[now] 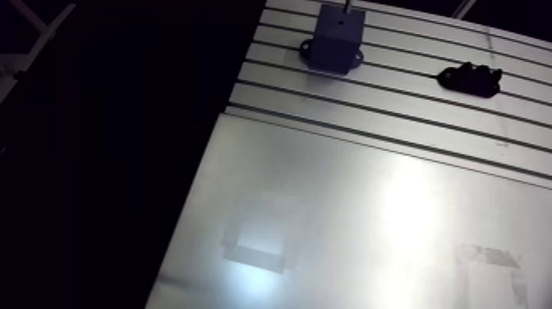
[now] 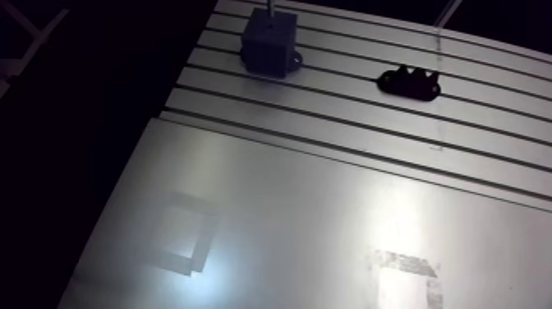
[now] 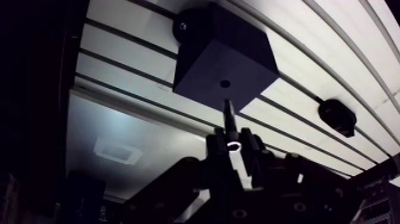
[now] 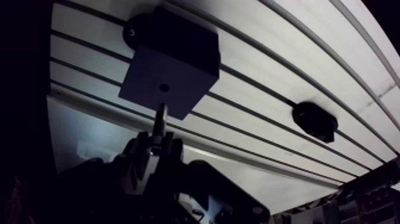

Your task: Pick up the M10 bolt and insert it into the hole until fully seated.

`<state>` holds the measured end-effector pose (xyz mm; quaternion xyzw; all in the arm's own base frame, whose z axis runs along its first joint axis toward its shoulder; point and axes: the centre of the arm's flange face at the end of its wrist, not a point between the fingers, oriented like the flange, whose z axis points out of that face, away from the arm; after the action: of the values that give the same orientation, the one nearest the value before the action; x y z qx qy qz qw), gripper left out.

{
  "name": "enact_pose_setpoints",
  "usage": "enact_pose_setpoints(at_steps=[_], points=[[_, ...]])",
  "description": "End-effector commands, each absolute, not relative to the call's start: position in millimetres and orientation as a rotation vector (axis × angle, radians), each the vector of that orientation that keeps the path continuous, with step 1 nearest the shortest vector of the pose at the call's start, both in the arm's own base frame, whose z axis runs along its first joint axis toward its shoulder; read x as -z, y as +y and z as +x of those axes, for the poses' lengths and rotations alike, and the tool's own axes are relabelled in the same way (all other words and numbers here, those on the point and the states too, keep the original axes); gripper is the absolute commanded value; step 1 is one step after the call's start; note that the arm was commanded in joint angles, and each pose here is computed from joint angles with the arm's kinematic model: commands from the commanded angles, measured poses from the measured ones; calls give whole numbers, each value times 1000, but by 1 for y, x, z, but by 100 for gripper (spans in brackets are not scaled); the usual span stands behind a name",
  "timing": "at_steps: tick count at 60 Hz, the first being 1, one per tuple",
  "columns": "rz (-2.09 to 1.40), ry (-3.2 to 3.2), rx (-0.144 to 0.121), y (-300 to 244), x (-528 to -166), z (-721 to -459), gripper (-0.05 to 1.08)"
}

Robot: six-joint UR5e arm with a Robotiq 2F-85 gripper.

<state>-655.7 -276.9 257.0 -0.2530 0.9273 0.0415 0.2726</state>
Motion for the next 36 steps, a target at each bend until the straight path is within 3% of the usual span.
enact_pose_setpoints(at_steps=[1,36], points=[[-684,2495,-111,-278,-256,-656,108],[-684,2489,-112,-278,-250,-657,108]])
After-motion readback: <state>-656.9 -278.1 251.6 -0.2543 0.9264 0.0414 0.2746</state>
